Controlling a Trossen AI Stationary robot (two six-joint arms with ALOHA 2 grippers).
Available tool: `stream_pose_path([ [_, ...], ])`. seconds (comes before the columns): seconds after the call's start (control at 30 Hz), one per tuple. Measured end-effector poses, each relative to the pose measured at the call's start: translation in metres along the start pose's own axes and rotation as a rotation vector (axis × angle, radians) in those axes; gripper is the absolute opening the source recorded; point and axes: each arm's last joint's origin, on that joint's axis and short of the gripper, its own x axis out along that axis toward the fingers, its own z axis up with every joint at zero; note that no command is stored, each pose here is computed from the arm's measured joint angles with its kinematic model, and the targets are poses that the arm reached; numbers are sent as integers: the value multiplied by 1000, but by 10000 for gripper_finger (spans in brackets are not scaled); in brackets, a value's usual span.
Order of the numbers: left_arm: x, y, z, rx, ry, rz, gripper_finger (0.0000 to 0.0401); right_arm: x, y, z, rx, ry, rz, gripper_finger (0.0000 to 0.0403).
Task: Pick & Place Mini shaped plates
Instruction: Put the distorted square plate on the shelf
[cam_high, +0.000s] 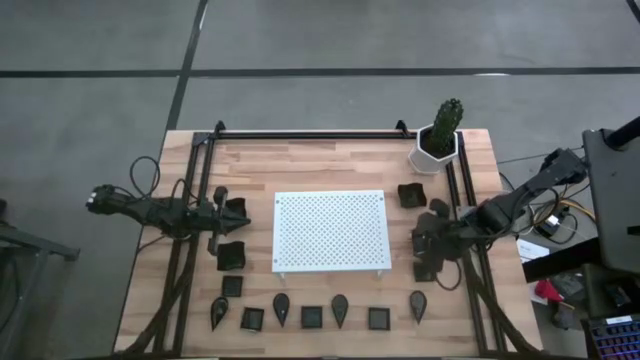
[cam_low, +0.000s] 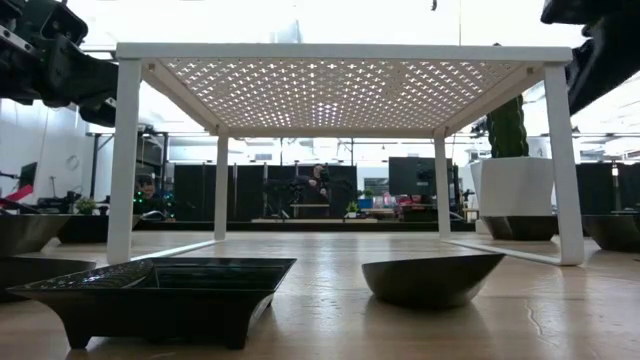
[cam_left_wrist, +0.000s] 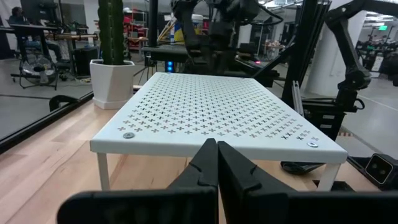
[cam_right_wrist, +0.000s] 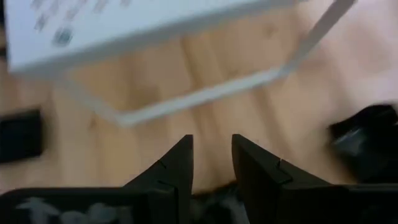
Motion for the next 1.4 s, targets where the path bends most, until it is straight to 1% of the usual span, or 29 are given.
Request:
stream_pose_path([
  [0.1,0,0,0,0,0,0,0,3,7,0,13,129,29,98],
  [0.2,0,0,0,0,-1,0,0,11,12,-4,21,262,27,96],
  [0.3,0,0,0,0,0,0,0,18,18,-9,8,345,22,96],
  [0.6,0,0,0,-1,-3,0,0,35,32,-19,-73,423,-37,95],
  [0.9,0,0,0,-1,-3,-1,0,52,34,-27,-118,508,-147,95],
  [1.1,0,0,0,-1,-3,0,0,59,36,-30,-136,535,-177,95],
  [1.4,0,0,0,-1,-3,0,0,61,35,-32,-133,539,-186,95],
])
